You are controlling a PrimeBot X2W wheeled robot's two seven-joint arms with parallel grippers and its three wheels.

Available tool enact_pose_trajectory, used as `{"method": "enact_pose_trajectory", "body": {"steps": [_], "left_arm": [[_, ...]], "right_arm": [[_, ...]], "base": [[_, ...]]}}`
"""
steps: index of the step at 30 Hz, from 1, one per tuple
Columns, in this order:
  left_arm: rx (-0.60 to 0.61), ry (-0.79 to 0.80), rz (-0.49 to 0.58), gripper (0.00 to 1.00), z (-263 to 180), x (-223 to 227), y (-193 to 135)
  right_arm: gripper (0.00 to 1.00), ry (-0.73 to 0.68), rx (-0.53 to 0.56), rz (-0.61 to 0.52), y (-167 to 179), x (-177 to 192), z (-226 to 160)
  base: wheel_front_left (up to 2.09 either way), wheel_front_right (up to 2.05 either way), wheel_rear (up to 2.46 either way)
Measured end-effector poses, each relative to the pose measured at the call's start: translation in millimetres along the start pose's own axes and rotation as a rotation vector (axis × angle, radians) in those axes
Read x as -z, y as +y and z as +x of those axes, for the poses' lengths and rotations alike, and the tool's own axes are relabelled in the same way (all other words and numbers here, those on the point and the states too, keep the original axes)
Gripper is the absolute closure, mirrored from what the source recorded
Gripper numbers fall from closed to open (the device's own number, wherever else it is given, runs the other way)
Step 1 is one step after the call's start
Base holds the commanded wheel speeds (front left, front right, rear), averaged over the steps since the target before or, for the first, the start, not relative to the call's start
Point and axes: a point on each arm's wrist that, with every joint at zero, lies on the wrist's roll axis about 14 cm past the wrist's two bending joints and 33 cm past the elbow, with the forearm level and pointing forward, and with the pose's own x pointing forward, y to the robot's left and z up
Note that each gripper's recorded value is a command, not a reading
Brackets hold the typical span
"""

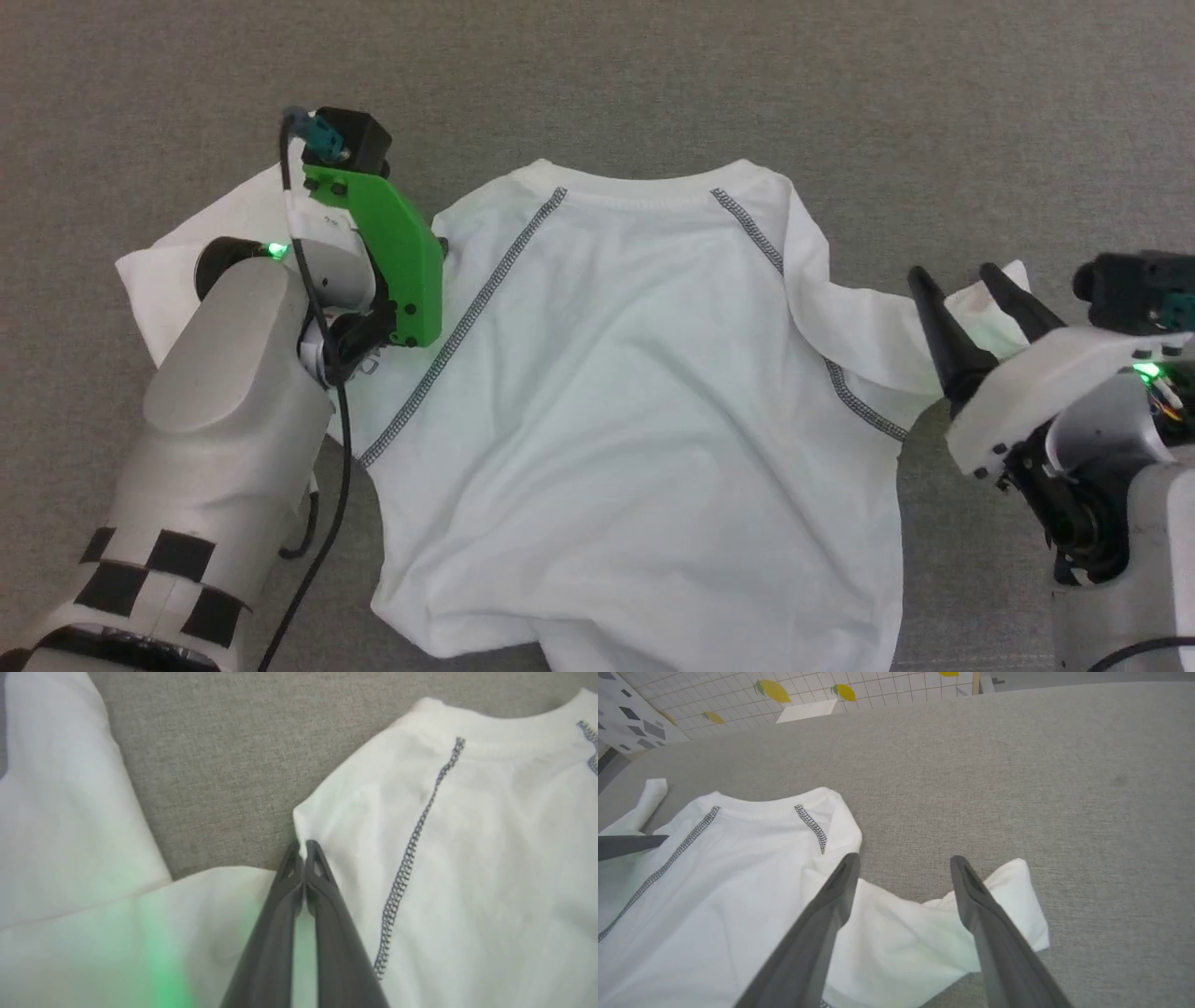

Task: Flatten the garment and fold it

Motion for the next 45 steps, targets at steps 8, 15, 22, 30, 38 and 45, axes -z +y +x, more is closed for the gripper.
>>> {"method": "enact_pose_trajectory", "body": {"steps": [8,15,22,30,38,45], "left_arm": [[0.014,-0.041,-0.044,1.00,-4.8,-3.5,7.8],[0.026,-0.037,-0.042,1.00,8.6,-3.4,9.5],[0.029,-0.037,-0.037,1.00,9.0,-4.8,8.4],[0.038,-0.080,-0.048,1.00,1.0,-15.8,4.3],[0.096,-0.264,-0.076,1.00,-36.0,-64.9,-12.3],[0.092,-0.512,0.026,1.00,-99.7,-153.0,-24.3]], "right_arm": [[0.00,0.182,-0.079,-0.170,39.2,-3.7,35.2],[0.00,0.444,-0.078,-0.316,48.5,41.9,76.0],[1.00,0.490,-0.101,-0.323,55.9,48.7,81.8],[1.00,0.404,-0.105,-0.249,53.3,28.7,79.9],[1.00,0.244,-0.164,-0.142,62.4,-30.0,60.3],[1.00,0.037,-0.214,-0.105,69.7,-135.6,29.5]], "base": [[0.00,0.00,0.00],[0.00,0.00,0.00],[0.00,0.00,0.00],[0.00,0.00,0.00],[0.00,0.00,0.00],[0.00,0.00,0.00]]}}
